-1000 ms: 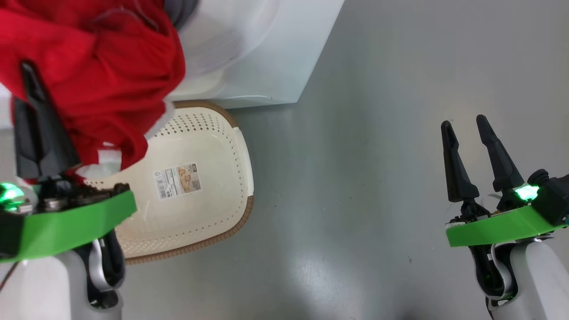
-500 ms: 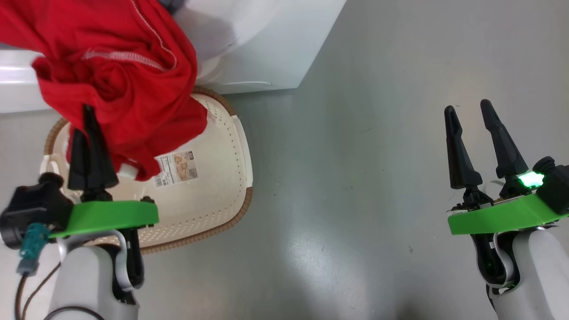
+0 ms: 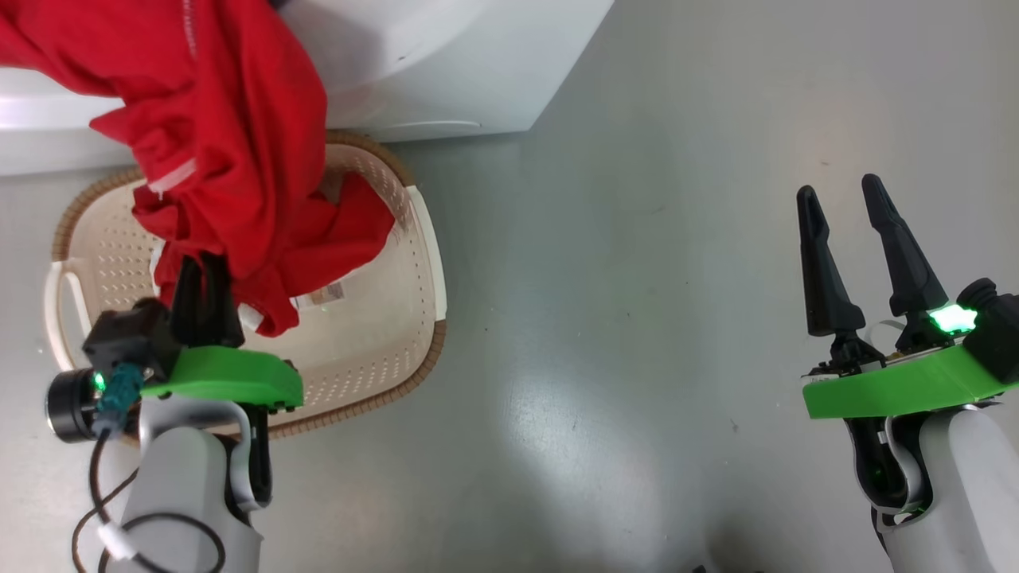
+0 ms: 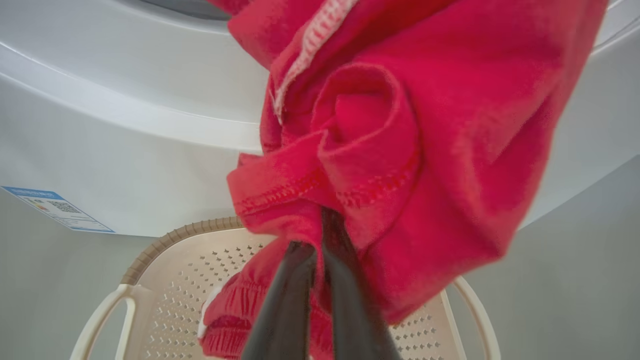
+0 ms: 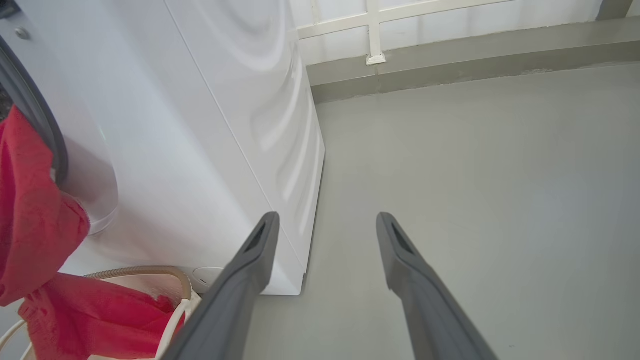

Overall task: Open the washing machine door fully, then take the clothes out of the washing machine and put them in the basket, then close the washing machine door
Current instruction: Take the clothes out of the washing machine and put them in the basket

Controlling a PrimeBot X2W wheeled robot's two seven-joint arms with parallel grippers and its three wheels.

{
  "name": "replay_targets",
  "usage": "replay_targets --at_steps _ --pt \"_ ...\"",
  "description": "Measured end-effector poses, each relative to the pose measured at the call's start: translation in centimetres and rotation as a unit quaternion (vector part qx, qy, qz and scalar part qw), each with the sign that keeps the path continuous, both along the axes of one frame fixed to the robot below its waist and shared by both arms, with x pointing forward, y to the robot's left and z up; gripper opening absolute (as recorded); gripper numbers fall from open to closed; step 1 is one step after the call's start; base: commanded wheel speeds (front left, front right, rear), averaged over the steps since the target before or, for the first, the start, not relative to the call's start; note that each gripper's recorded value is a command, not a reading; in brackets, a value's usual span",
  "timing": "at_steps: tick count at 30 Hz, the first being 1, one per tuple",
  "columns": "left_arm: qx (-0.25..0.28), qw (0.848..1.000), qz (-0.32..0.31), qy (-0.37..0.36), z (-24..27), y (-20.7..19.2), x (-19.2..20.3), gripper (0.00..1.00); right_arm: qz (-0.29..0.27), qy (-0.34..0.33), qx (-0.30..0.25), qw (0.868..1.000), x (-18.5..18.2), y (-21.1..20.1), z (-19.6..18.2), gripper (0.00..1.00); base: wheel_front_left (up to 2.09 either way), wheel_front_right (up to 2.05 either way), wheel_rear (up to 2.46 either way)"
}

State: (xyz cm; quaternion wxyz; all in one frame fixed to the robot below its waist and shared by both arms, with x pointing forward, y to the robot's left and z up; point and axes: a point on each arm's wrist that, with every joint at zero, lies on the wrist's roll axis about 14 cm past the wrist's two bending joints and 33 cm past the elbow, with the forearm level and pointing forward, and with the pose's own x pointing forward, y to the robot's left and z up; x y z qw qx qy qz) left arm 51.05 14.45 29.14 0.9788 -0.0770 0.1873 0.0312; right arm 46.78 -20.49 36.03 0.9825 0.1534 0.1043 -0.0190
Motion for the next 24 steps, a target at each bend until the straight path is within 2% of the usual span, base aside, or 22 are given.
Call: replay_targets --at_steps 6,8,10,12,14,15,17,20,24 --pt "0.000 0.999 -0.011 0.043 -3.0 -0.6 -0.4 0.00 -0.001 0.011 -0.001 1.000 0.0 -0.1 -1.0 1.00 0.00 0.00 0.00" --pt "-0.001 0.999 -0.013 0.052 -3.8 -0.8 -0.3 0.04 -0.001 0.014 -0.002 1.000 0.0 -0.2 -1.3 1.00 0.00 0.00 0.00" --pt "-0.002 0.998 -0.016 0.058 -4.3 -1.0 0.0 0.25 -0.001 0.014 -0.002 1.000 0.3 -0.2 -1.5 1.00 0.00 0.00 0.00" --pt "-0.001 0.998 -0.018 0.060 -4.6 -1.1 0.3 0.32 0.000 0.011 -0.003 1.000 0.6 -0.2 -1.6 1.00 0.00 0.00 0.00" --pt "-0.001 0.998 -0.017 0.062 -4.9 -1.1 0.6 0.45 0.000 0.014 -0.003 1.000 0.6 -0.2 -1.8 1.00 0.00 0.00 0.00" --pt "-0.002 0.998 -0.017 0.062 -5.0 -1.1 0.7 0.59 0.000 0.015 -0.003 1.000 0.6 -0.2 -2.0 1.00 0.00 0.00 0.00" --pt "-0.002 0.998 -0.017 0.061 -5.0 -1.2 0.9 0.66 0.000 0.016 -0.003 1.000 0.6 -0.2 -2.0 1.00 0.00 0.00 0.00" --pt "-0.002 0.998 -0.016 0.062 -5.1 -1.1 0.9 0.98 0.000 0.017 -0.003 1.000 0.7 -0.2 -2.1 1.00 0.00 0.00 0.00" --pt "-0.001 0.998 -0.015 0.060 -4.9 -0.9 0.9 1.00 0.002 0.011 -0.003 1.000 1.0 -0.1 -1.9 1.00 0.00 0.00 0.00"
